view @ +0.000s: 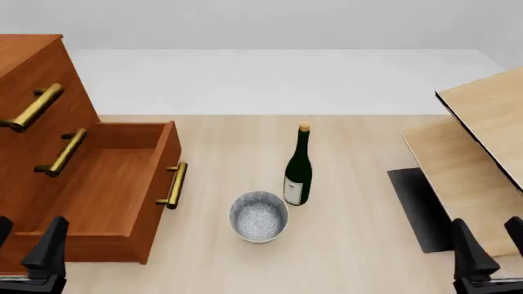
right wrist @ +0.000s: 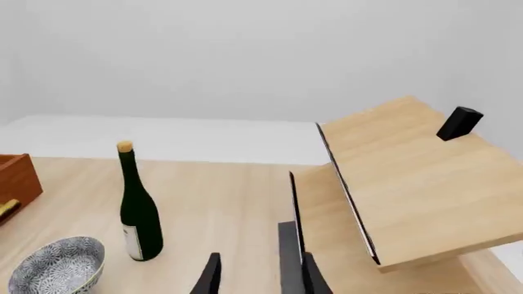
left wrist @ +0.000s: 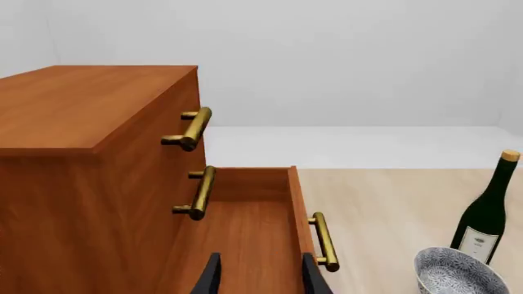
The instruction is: Put the wine bottle in the bottom drawer of the cabinet.
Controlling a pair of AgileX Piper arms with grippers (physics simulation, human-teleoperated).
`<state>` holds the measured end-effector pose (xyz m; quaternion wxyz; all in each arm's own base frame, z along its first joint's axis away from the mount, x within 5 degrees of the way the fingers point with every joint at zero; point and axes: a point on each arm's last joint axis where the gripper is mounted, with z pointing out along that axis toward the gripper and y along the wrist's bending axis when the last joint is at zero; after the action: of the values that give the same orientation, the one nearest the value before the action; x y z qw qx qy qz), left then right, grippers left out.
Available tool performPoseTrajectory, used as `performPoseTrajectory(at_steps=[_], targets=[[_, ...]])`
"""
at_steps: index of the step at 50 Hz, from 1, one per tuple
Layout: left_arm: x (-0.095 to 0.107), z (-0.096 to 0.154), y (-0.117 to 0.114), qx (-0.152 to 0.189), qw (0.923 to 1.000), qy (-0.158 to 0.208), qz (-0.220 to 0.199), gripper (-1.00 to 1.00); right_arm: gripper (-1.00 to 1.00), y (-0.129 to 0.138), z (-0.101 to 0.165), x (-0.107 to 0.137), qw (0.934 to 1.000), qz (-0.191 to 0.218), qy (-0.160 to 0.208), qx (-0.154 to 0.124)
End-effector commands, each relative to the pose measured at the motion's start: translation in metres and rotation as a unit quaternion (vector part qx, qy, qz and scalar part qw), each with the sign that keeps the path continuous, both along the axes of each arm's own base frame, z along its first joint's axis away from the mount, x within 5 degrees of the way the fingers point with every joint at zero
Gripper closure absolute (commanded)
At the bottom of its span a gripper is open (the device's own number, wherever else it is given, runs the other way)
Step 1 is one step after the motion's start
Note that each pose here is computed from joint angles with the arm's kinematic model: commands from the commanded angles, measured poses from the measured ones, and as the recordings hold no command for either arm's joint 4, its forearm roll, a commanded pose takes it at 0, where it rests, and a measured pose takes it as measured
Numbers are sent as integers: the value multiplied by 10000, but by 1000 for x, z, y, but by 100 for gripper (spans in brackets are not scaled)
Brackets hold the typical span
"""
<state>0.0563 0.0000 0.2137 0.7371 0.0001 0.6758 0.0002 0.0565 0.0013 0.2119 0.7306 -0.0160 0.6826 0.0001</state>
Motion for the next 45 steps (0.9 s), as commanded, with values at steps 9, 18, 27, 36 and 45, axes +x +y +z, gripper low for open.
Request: performPoseTrajectory(at_steps=[9,18,27,36,45], targets=[[1,1,0,45,10000,23,17,-100,-100,-2,2,1,9999,-132,-43,83],[1,7,2,32,9999,7,144,-100,-100,-1,1,1,10000,-72,-23,36],[-3,41,3,-52,9996,-107,273,-100,-100,-1,2,1,10000,-62,-23,47],[5,85,3,195,9992,-198,284,-100,-100,0,1,1,10000,-35,-6,36],[27,97,0,446,9985,304,15,-100,-100,0,1,1,10000,-1,17,-18]])
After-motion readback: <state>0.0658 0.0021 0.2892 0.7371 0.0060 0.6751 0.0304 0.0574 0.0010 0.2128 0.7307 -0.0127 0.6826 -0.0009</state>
